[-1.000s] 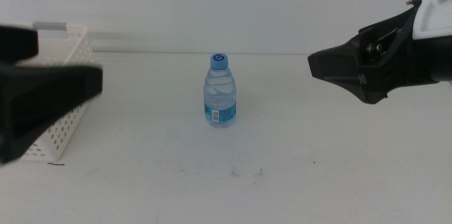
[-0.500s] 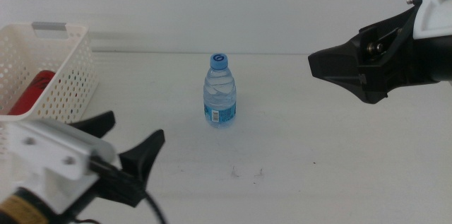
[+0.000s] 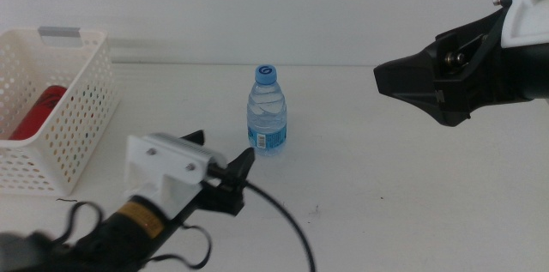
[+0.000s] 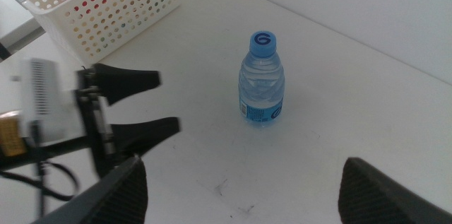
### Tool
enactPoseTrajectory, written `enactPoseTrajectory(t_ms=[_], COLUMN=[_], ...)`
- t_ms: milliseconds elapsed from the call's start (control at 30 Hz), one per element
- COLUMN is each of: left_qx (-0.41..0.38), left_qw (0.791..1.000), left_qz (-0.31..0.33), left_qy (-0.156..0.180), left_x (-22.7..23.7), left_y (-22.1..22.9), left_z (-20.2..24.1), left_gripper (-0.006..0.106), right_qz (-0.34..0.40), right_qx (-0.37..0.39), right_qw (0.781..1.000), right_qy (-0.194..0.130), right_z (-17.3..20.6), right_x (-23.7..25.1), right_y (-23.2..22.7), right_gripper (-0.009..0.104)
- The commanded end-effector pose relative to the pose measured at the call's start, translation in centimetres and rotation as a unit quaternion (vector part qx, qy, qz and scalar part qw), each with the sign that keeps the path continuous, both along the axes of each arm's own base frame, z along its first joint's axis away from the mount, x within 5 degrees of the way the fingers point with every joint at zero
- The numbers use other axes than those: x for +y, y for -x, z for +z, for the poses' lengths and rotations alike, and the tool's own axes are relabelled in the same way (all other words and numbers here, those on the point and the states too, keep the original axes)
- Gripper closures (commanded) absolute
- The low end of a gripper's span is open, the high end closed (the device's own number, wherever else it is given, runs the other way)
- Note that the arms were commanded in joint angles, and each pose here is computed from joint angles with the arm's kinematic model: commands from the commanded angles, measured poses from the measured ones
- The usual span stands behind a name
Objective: Use arms to grab the bottles and put them into the dustbin to the left of the table.
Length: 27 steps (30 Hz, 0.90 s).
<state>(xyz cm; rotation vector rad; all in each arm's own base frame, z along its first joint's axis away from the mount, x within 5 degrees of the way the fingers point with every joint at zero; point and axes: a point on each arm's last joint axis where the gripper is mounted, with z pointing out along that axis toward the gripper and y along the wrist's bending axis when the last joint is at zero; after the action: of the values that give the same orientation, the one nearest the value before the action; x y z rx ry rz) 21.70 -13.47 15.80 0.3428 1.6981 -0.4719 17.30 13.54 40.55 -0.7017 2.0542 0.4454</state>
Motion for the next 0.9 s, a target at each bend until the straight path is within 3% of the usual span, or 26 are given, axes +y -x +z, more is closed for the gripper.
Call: enactPoseTrajectory(t_ms=[0,433,867], left_qx=[-0.014,0.003,0.025], left_qw=[1.0,0.999,1.0], left_qz=[-0.003,-0.045,-0.02], left_qy=[0.025,0.011,0.0], left_x=[-1.0,-2.9,-4.6], left_y=[-1.3,-8.4,-12.9], left_z=[-0.5,-4.1,-6.3], left_gripper=[0.007,0.007,0.007], right_qz=[0.002,0.002,0.002], right_qx=[-0.012,-0.012,-0.012], right_qw=[1.0,1.0,1.0], right_qy=[0.0,0.0,0.0], right_z=[0.4,0.4,0.4], right_x=[0.0,0.0,0.0], right_y=[0.0,0.0,0.0], right_gripper=[0.003,0.003,0.003])
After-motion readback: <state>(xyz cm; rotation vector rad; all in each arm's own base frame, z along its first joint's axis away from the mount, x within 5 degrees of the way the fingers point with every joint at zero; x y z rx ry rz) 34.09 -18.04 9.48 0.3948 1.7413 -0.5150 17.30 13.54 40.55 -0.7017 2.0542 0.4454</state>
